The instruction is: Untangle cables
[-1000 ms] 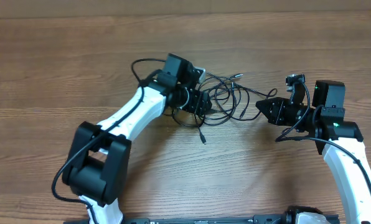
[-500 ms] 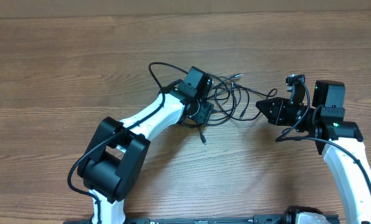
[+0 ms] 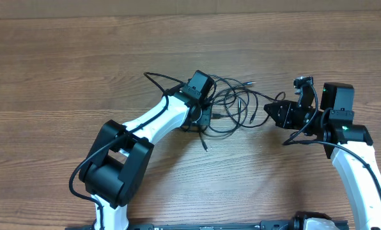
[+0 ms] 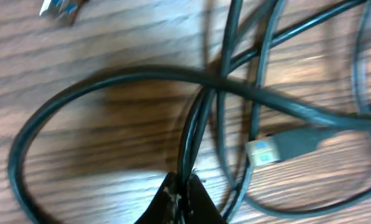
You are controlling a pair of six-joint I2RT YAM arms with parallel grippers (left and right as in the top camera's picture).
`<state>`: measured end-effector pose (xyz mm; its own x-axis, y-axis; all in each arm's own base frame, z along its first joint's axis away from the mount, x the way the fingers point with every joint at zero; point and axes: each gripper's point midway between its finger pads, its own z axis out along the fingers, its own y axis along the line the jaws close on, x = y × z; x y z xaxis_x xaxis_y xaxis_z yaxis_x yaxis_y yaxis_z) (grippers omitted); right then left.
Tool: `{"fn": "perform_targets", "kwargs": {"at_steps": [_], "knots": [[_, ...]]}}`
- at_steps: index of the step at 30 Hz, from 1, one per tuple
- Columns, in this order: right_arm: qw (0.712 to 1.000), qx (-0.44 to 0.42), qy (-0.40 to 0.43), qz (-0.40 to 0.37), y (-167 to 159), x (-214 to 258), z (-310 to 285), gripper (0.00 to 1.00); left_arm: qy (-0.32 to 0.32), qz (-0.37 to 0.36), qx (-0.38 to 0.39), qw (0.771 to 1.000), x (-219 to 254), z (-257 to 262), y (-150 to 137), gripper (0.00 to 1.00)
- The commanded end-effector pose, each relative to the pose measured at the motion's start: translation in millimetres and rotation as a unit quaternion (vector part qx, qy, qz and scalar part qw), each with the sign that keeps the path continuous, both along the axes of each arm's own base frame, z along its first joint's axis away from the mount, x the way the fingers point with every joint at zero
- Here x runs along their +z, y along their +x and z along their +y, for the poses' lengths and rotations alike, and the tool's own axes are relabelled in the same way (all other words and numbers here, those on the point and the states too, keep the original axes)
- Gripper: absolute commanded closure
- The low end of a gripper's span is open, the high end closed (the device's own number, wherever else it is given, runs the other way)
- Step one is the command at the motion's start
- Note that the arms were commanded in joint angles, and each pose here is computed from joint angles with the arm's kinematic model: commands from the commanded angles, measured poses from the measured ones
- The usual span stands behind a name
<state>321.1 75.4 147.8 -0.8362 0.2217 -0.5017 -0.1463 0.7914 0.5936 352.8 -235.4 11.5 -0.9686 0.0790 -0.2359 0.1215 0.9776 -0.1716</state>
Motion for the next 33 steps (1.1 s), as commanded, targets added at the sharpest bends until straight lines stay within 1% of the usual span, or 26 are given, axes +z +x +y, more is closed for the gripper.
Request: {"fn": "perform_targets", "kwargs": {"at_steps": [1, 2, 3, 4, 6, 10, 12, 15, 19, 22, 23, 27, 29, 30, 31, 32, 33], "knots": [[0.998, -0.032, -0.045, 0.005, 4.2, -7.3, -15.9, 0.96, 0.046, -0.027, 0.051, 0.997, 16.2, 37.5, 17.0, 0.96], [0.997, -0.044, -0.056, 0.012, 4.2, -10.6, -20.8, 0.96, 0.058, -0.036, 0.063, 0.996, 23.6, 48.9, 20.9, 0.96], [0.994, -0.076, -0.070, 0.027, 4.9, -15.7, -30.4, 0.96, 0.073, -0.060, 0.073, 0.993, 41.6, 67.8, 29.1, 0.96], [0.993, -0.089, -0.076, 0.033, 5.0, -17.7, -34.4, 0.96, 0.074, -0.073, 0.071, 0.992, 51.8, 74.6, 33.4, 0.96], [0.990, -0.110, -0.082, 0.042, 5.8, -19.9, -40.4, 0.96, 0.065, -0.114, 0.076, 0.988, 87.3, 93.8, 44.4, 0.96], [0.976, -0.178, -0.098, 0.075, 3.3, -28.3, -58.3, 0.96, 0.046, -0.160, 0.115, 0.979, 136.0, 124.5, 48.7, 0.96], [0.953, -0.252, -0.128, 0.110, -4.7, -38.1, -81.6, 0.96, 0.042, -0.182, 0.137, 0.973, 158.5, 142.8, 47.7, 0.96], [0.913, -0.337, -0.178, 0.146, -20.7, -47.4, -112.6, 0.96, 0.036, -0.206, 0.168, 0.963, 183.3, 167.9, 45.7, 0.96], [0.876, -0.396, -0.219, 0.164, -35.2, -50.2, -135.9, 0.96, 0.036, -0.217, 0.198, 0.955, 197.4, 192.9, 41.8, 0.96], [0.844, -0.450, -0.239, 0.167, -43.4, -48.2, -154.9, 0.96, 0.039, -0.204, 0.225, 0.952, 194.8, 207.6, 37.5, 0.96], [0.837, -0.461, -0.244, 0.165, -44.7, -47.2, -160.4, 0.96, 0.044, -0.202, 0.229, 0.951, 193.8, 211.2, 36.2, 0.96], [0.818, -0.494, -0.243, 0.170, -50.5, -46.1, -178.0, 0.96, 0.101, -0.207, 0.263, 0.937, 195.0, 240.0, 32.3, 0.96], [0.814, -0.503, -0.231, 0.176, -53.1, -47.2, -184.0, 0.96, 0.111, -0.207, 0.273, 0.933, 195.2, 248.9, 31.3, 0.96], [0.817, -0.503, -0.221, 0.179, -52.5, -48.1, -183.7, 0.96, 0.107, -0.205, 0.273, 0.934, 194.6, 249.1, 31.4, 0.96], [0.822, -0.498, -0.209, 0.182, -51.6, -49.4, -181.5, 0.96, 0.098, -0.203, 0.271, 0.936, 193.8, 247.1, 31.6, 0.89], [0.834, -0.484, -0.194, 0.182, -47.4, -50.0, -176.0, 0.96, 0.086, -0.199, 0.265, 0.939, 192.7, 242.2, 31.9, 0.76], [0.844, -0.469, -0.187, 0.180, -44.2, -50.2, -171.5, 0.96, 0.071, -0.196, 0.259, 0.943, 191.9, 236.6, 32.5, 0.73]]}}
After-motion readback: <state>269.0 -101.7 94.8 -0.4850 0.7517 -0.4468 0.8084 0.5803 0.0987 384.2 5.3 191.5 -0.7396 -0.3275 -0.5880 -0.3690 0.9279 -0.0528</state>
